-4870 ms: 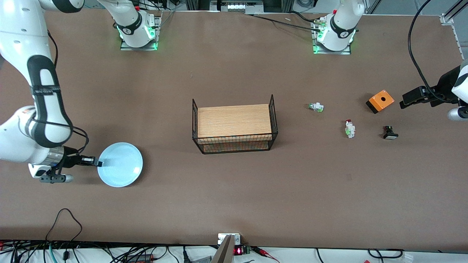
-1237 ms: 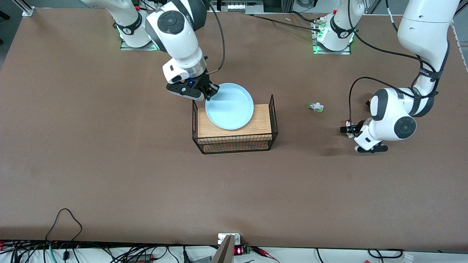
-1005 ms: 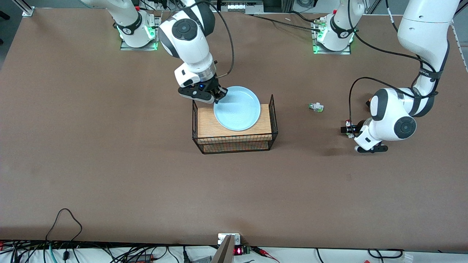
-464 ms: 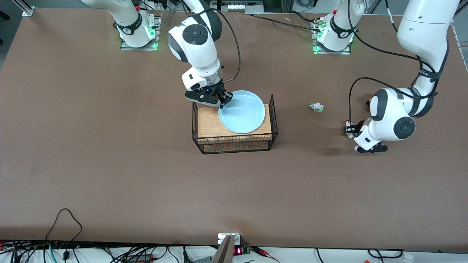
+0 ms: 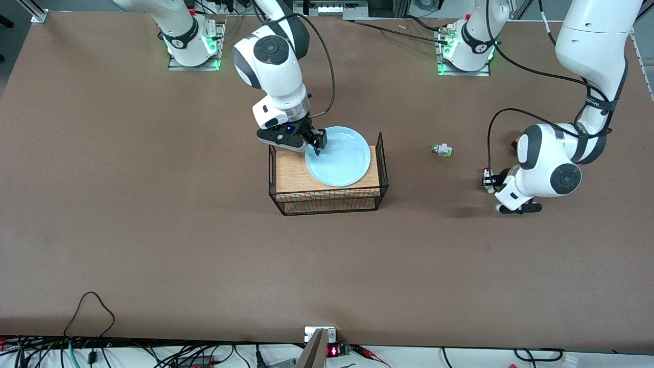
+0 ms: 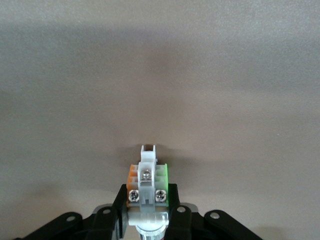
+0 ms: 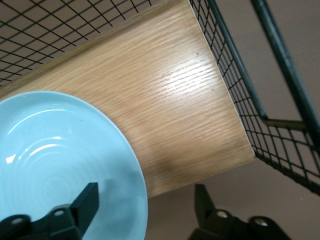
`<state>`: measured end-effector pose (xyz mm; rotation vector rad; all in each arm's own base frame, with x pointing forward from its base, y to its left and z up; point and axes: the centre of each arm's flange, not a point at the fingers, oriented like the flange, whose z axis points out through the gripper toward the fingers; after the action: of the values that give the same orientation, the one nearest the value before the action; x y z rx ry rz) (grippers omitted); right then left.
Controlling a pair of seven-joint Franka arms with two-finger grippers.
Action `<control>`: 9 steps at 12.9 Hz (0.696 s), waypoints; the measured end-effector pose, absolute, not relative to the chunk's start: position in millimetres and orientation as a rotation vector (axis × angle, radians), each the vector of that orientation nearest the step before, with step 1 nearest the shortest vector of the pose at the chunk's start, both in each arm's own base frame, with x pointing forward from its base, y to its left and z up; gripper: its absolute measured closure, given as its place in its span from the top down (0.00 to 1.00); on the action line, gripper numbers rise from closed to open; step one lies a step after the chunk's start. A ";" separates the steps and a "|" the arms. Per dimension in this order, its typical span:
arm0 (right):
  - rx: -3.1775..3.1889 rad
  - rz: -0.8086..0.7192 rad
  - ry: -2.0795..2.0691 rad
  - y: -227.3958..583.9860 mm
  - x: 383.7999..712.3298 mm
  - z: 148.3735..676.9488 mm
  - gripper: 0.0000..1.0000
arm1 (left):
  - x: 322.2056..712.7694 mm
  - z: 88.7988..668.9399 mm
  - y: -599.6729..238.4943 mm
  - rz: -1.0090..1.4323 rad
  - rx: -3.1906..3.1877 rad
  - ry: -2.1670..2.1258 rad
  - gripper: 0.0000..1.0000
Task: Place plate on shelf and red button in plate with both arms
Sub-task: 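Lower the plate onto the wooden basket top with the right gripper, then release the plate with the right gripper while the left gripper lifts the switch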
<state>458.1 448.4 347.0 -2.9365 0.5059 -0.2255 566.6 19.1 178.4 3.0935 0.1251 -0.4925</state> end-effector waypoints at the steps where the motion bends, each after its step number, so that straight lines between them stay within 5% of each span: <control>1: -2.930 -0.232 0.505 449.7 459.6 351.3 1.00 | 568.6 180.9 19.2 -0.492 3.094 0.125 0.33; 9: -3.070 -0.080 0.521 407.0 507.9 479.0 1.00 | 623.6 346.4 9.3 -0.518 3.091 0.091 0.33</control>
<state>507.9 407.0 479.0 -3.0702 0.5207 -0.0800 623.6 9.3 346.4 3.0907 0.0914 -0.5176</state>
